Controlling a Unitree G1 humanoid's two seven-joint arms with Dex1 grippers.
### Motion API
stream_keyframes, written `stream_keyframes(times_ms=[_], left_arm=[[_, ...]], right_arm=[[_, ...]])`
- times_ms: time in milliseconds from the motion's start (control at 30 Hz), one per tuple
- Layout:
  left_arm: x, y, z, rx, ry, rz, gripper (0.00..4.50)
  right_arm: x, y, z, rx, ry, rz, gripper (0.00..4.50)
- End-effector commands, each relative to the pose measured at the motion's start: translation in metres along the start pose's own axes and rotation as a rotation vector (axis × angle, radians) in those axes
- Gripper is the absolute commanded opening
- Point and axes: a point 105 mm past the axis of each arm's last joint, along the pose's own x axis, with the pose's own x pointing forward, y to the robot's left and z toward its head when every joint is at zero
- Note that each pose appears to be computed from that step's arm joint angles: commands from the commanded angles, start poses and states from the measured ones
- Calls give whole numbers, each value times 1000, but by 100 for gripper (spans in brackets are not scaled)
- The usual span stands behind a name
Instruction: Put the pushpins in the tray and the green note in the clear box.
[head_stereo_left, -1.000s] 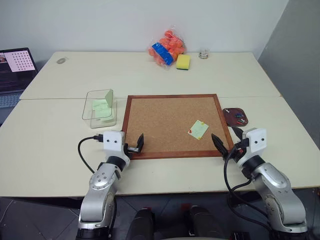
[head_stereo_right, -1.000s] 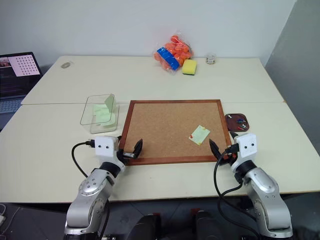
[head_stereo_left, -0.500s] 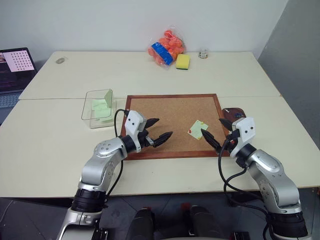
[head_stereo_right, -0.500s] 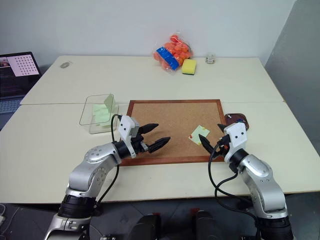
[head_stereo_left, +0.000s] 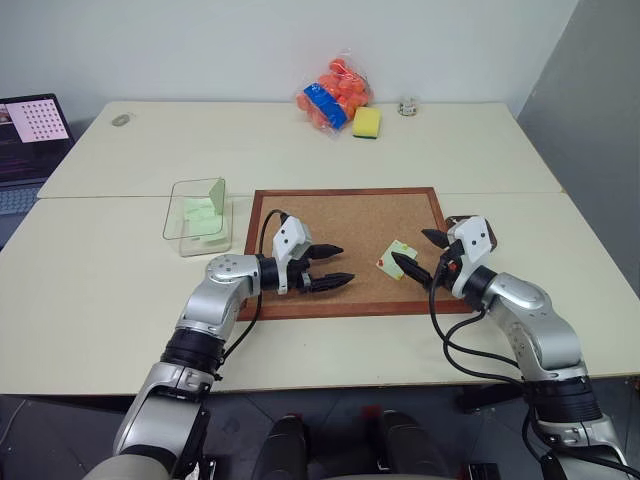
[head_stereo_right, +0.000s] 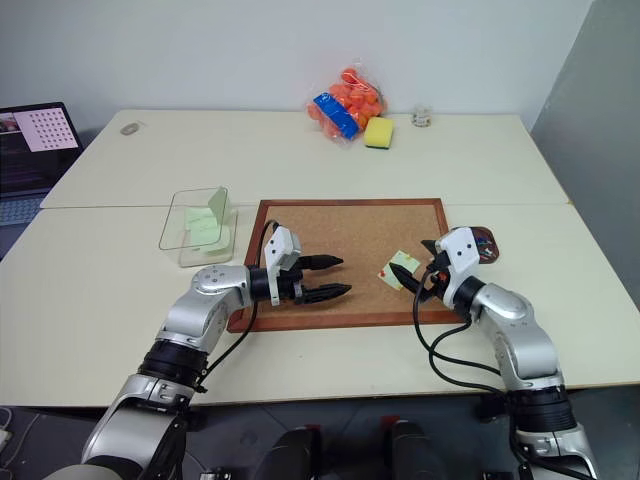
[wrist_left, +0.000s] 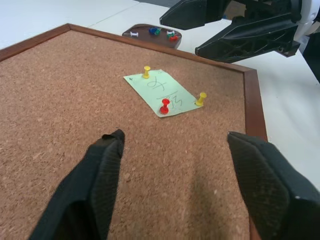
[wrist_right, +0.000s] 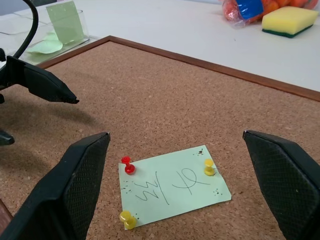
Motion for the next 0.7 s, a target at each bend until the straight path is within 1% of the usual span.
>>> stream_keyframes(times_ms=[33,100,133,200,267,400,467,633,700], left_arm=[[-1,5,10,61,-23,-10,253],[-1,6,7,68,-13,-11,214],[0,7,4,77,-4,-12,203],[1,7,2,90,2,-15,157],[3,7,2,92,-2,-17,129],[4,7,-2,86,-1,-17,40],[5,7,-5,85,8,-15,5],[9,0,-25,62,59,-21,2],[9,-4,-35,39,100,-30,2]], right_arm=[[3,-1,10,-36,-40,11,450],[7,-4,6,-42,-30,8,450],[9,-6,4,-44,-25,4,450],[12,-11,1,-45,-21,-16,450],[14,-15,0,-42,-22,-25,450],[20,-18,-1,-34,-29,-28,450],[22,-18,-2,-34,-33,-24,450],[33,-16,-7,-26,-37,1,450],[37,-15,-8,-24,-39,8,450]])
